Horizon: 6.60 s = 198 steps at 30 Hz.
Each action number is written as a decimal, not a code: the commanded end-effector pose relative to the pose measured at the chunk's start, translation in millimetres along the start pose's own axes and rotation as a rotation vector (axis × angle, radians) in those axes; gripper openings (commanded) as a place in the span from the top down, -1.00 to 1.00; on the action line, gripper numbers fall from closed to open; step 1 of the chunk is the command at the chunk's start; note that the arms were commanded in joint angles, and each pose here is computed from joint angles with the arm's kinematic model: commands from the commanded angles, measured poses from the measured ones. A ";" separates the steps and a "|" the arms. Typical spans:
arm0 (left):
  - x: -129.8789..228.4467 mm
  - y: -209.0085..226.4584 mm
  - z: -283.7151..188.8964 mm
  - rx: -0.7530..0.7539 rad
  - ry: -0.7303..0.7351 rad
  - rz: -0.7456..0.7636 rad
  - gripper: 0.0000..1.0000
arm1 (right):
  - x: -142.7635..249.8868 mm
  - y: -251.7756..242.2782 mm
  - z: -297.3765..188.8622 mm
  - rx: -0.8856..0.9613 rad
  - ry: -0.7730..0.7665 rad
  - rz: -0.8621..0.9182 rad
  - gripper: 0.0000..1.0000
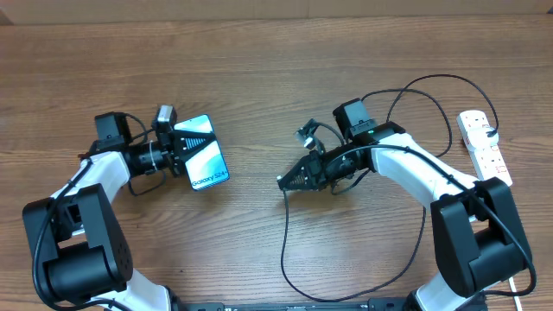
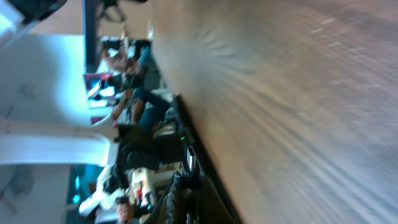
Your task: Plug charger to phone and switch on socket
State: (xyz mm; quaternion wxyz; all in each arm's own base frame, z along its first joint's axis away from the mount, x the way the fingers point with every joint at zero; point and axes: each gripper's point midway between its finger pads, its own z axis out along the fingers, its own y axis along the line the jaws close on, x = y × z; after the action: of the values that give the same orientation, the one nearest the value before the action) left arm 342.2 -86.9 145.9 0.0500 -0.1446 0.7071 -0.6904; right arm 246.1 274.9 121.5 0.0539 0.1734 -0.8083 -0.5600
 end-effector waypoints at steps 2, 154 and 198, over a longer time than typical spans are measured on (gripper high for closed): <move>4.8 -20.1 2.9 0.046 0.036 0.003 0.91 | 2.7 35.6 9.8 -0.150 0.044 -0.085 0.92; -7.2 -29.6 37.9 -0.030 0.071 -0.021 0.91 | -38.7 92.4 66.6 -0.179 -0.003 -0.019 0.93; -3.8 -32.8 37.7 -0.013 0.092 -0.016 0.92 | -56.2 78.5 57.5 -0.125 -0.089 0.002 0.93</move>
State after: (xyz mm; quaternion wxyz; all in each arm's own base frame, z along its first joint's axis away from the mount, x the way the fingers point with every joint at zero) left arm 364.9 -117.5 153.4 0.0107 -0.1525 0.7206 -0.6763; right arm 249.9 370.7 172.5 0.0588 0.1501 -0.7692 -0.6183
